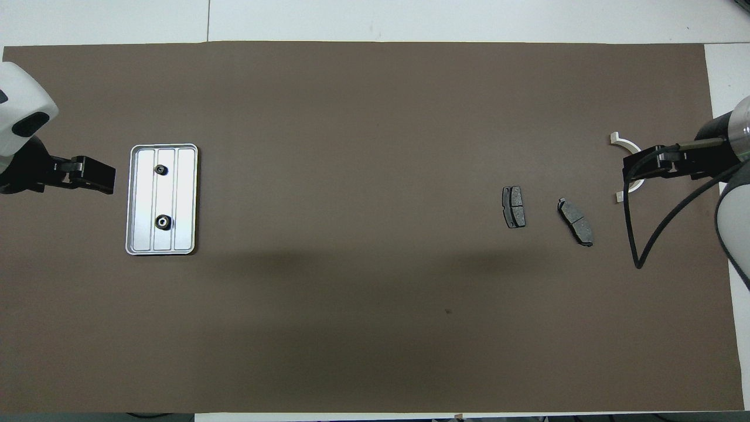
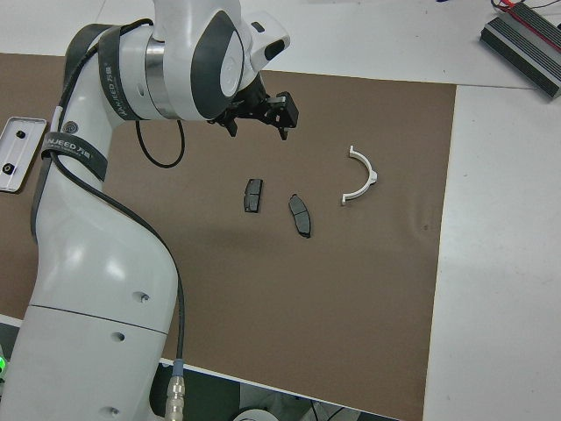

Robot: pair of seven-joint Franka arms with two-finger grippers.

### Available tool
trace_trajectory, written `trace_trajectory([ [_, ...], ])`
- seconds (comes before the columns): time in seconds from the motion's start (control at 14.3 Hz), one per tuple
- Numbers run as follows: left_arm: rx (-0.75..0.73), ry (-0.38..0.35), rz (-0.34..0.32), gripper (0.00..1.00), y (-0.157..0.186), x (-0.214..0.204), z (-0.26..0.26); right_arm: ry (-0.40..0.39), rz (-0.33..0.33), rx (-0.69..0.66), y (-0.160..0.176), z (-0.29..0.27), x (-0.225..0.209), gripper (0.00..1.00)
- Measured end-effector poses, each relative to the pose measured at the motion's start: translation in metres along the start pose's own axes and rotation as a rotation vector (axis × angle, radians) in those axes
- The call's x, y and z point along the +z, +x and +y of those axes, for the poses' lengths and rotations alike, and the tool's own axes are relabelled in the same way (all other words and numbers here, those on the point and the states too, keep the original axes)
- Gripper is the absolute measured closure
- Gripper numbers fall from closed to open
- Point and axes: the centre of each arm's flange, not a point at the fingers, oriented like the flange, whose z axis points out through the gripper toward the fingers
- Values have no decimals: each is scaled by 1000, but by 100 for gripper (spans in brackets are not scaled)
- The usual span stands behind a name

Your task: Pick bearing gear from pile to tray

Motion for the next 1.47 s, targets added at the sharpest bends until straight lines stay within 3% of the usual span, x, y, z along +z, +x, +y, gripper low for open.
trace_trajectory([
  [0.42, -53, -81, 10, 0, -5, -6, -15, 0, 0, 0, 0, 0, 0, 0],
  [1.47, -52, -80, 14, 0, -14, -18, -13, 0, 0, 0, 0, 0, 0, 0],
])
